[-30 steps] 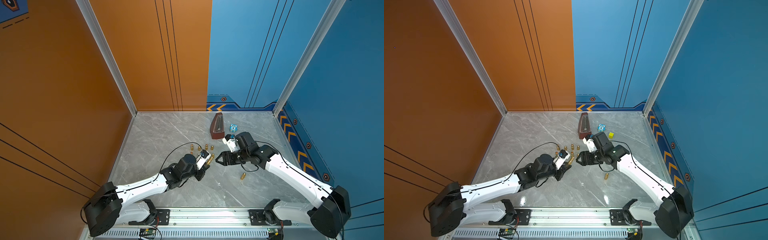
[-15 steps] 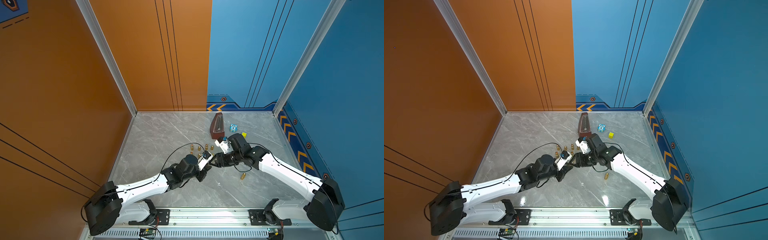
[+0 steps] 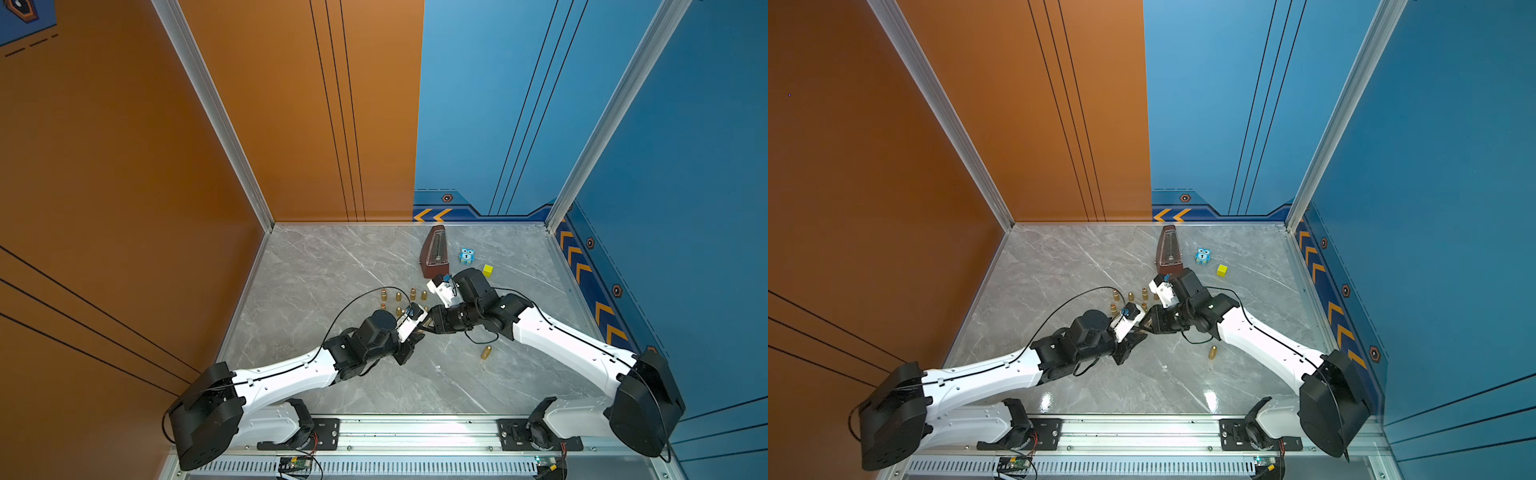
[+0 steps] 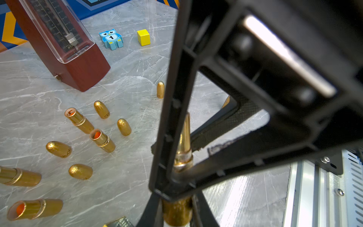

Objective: Open the lipstick cap
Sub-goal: Place the lipstick at the center of the board.

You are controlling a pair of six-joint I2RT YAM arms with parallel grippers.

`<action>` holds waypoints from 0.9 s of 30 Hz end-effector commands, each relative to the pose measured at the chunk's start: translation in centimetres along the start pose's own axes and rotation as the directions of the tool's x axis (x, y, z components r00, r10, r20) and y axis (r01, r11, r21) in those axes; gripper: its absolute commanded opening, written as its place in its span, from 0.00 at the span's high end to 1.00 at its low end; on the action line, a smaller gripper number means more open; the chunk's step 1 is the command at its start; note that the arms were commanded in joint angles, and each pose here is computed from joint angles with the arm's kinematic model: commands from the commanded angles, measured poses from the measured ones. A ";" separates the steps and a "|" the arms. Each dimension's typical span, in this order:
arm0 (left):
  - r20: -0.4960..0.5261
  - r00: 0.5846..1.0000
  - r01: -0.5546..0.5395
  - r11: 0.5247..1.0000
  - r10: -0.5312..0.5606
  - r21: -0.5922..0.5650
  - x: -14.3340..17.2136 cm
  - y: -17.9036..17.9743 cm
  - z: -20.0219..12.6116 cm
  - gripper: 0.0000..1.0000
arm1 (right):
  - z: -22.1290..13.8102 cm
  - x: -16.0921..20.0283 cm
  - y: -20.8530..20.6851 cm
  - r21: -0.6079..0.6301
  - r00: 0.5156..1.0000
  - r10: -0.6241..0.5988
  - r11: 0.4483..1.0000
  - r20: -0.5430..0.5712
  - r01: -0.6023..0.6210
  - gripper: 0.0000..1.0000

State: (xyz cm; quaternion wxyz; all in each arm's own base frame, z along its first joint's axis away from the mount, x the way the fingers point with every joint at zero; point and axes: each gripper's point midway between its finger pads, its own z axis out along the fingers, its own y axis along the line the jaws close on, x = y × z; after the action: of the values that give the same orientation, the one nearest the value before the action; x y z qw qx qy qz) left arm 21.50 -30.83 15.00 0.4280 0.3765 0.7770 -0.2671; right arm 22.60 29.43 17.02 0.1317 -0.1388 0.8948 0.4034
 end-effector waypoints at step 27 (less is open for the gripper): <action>0.058 0.998 0.046 0.991 -0.039 -0.124 -0.1 2.5 -1.5 0.06 | -3.7 -3.9 -8.6 0.541 0.979 -0.130 0.841 0.157 0.025 0.82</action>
State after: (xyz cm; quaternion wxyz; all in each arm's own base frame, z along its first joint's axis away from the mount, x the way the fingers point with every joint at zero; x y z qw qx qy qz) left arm 22.20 -29.38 15.62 0.4544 0.3446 0.7819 -0.2518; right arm 26.98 24.28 15.41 0.2334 -0.1067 0.9400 0.2248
